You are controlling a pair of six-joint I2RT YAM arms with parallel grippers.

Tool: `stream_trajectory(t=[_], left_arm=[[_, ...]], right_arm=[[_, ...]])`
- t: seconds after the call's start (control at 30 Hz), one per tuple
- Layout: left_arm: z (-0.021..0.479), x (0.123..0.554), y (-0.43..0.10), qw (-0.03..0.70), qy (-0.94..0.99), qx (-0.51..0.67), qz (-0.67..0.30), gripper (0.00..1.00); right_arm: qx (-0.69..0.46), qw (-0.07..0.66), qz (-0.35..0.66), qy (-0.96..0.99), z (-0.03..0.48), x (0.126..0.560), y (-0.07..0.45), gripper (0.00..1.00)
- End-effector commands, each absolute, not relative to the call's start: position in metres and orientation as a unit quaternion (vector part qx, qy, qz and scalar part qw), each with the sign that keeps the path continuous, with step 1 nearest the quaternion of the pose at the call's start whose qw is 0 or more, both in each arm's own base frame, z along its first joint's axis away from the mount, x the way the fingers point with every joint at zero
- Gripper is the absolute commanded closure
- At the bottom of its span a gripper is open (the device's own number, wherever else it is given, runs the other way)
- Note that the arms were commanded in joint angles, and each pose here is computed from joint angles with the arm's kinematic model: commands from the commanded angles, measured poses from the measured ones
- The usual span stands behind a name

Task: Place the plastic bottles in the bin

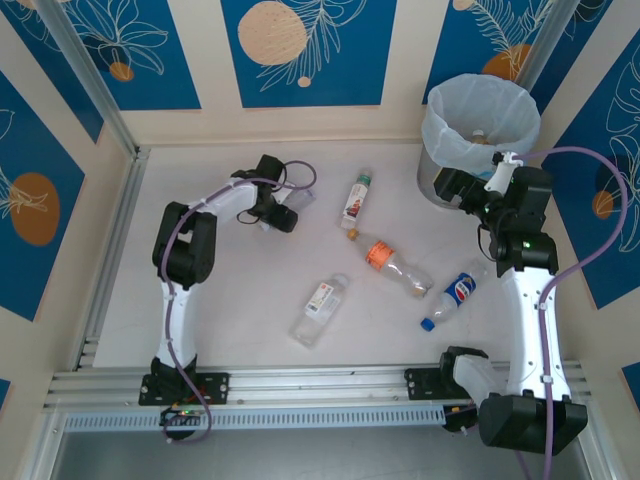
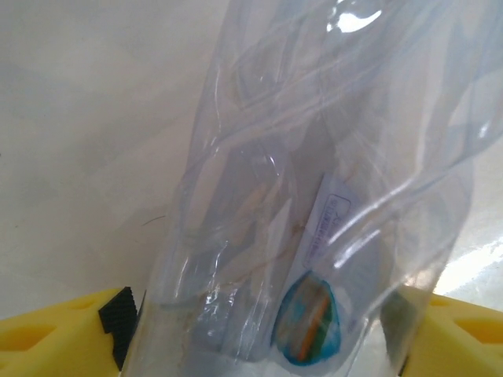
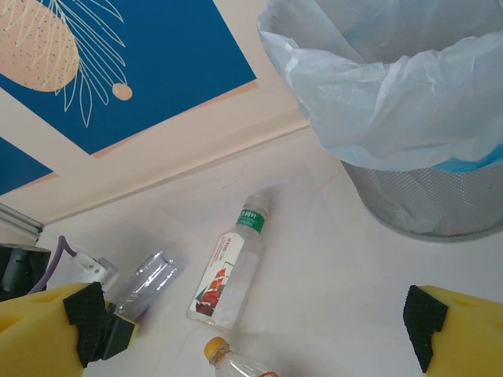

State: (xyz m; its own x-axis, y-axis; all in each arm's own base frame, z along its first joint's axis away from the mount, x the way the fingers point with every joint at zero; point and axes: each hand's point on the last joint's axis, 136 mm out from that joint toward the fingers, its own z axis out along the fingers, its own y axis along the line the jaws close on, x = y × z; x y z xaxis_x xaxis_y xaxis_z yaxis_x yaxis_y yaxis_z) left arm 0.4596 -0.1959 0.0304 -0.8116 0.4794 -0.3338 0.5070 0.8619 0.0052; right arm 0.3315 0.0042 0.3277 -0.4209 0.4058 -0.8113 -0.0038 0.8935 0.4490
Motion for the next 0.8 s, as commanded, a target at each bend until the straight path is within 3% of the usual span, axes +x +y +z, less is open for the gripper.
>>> stream_trajectory(t=[0.0,0.27,0.77], left_arm=[[0.028,0.458,-0.191,0.151,0.952,0.262,-0.040,0.23],[0.030,0.451,-0.195,0.152,0.951,0.263,-0.053,0.37],[0.041,0.440,-0.206,0.162,0.951,0.249,-0.088,0.47]], right_arm=[[0.122,0.519,0.210,0.819,0.326,0.328,0.010,0.01],[0.127,0.514,0.221,0.819,0.322,0.332,0.012,0.01],[0.094,0.493,0.302,0.811,0.314,0.338,0.048,0.00]])
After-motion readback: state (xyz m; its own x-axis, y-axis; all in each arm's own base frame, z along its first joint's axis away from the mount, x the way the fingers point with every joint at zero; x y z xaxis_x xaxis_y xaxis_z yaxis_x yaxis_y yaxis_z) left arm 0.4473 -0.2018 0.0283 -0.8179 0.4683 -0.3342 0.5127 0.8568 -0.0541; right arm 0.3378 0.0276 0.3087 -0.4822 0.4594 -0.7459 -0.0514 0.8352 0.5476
